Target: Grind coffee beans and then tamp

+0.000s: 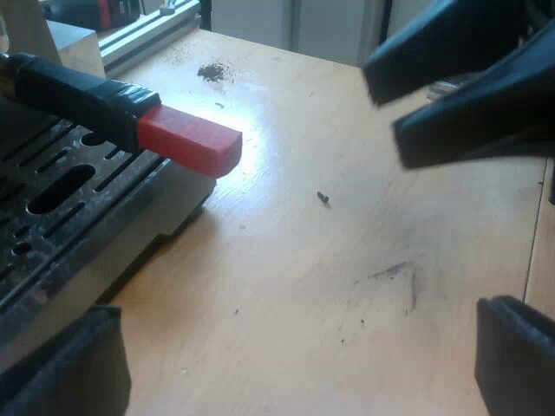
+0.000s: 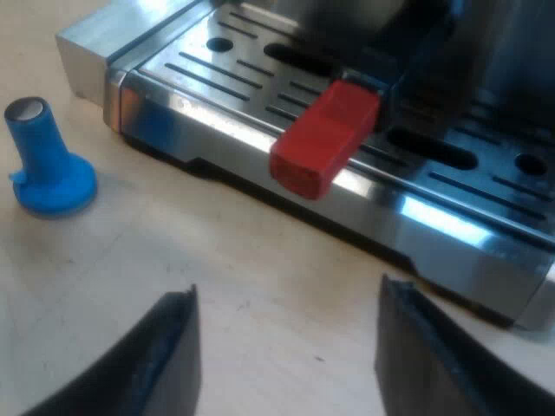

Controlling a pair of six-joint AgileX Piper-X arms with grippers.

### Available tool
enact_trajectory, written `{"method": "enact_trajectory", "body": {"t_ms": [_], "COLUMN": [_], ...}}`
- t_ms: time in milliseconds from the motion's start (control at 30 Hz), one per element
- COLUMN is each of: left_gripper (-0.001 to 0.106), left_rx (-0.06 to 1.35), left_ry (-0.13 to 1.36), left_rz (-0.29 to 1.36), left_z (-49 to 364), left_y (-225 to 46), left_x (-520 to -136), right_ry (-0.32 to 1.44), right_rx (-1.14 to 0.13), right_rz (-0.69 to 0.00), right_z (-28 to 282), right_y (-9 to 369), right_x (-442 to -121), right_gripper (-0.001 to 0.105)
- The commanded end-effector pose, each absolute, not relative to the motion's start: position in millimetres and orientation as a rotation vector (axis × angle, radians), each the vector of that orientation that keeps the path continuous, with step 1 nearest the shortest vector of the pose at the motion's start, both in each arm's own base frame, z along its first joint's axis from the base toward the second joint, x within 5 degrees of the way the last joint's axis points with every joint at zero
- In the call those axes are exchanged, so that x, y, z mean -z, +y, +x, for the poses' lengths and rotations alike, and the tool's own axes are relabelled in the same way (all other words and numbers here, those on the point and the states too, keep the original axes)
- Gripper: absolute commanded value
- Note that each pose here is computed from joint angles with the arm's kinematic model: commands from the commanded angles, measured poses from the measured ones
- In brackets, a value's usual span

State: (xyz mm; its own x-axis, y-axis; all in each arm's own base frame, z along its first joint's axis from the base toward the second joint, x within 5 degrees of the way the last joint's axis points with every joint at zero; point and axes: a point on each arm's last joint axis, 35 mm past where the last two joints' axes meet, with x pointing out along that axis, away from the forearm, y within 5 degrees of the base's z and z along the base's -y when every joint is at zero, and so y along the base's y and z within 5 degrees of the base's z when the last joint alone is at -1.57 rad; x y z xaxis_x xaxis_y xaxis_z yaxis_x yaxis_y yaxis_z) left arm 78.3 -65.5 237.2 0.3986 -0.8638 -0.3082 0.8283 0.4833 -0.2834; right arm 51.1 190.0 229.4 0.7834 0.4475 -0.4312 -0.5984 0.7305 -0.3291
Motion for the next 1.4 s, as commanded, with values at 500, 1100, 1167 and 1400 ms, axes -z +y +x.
{"method": "enact_trajectory", "body": {"t_ms": [500,1100,1167,1400], "left_gripper": [0.082,0.082,0.082,0.082], "left_rx": [1.083,1.081,1.081,1.08], "left_ry": [0.437,0.442,0.442,0.434], "left_rz": [-0.095,-0.102,-0.102,-0.115], "left_z": [78.7,78.7,78.7,79.2], "left_y": [-66.4,-66.4,-66.4,-66.7], "left_x": [-237.8,-237.8,-237.8,-239.3], "right_ry": [0.229,0.204,0.206,0.187], "right_rx": [-0.405,-0.271,-0.256,-0.165], "right_rz": [-0.371,-0.288,-0.286,-0.286], "right_z": [62.4,91.6,95.3,103.7], "right_y": [236.4,245.1,243.7,239.1], "right_x": [-197.2,-183.5,-183.5,-185.4], "right_gripper": [0.012,0.012,0.012,0.012]}}
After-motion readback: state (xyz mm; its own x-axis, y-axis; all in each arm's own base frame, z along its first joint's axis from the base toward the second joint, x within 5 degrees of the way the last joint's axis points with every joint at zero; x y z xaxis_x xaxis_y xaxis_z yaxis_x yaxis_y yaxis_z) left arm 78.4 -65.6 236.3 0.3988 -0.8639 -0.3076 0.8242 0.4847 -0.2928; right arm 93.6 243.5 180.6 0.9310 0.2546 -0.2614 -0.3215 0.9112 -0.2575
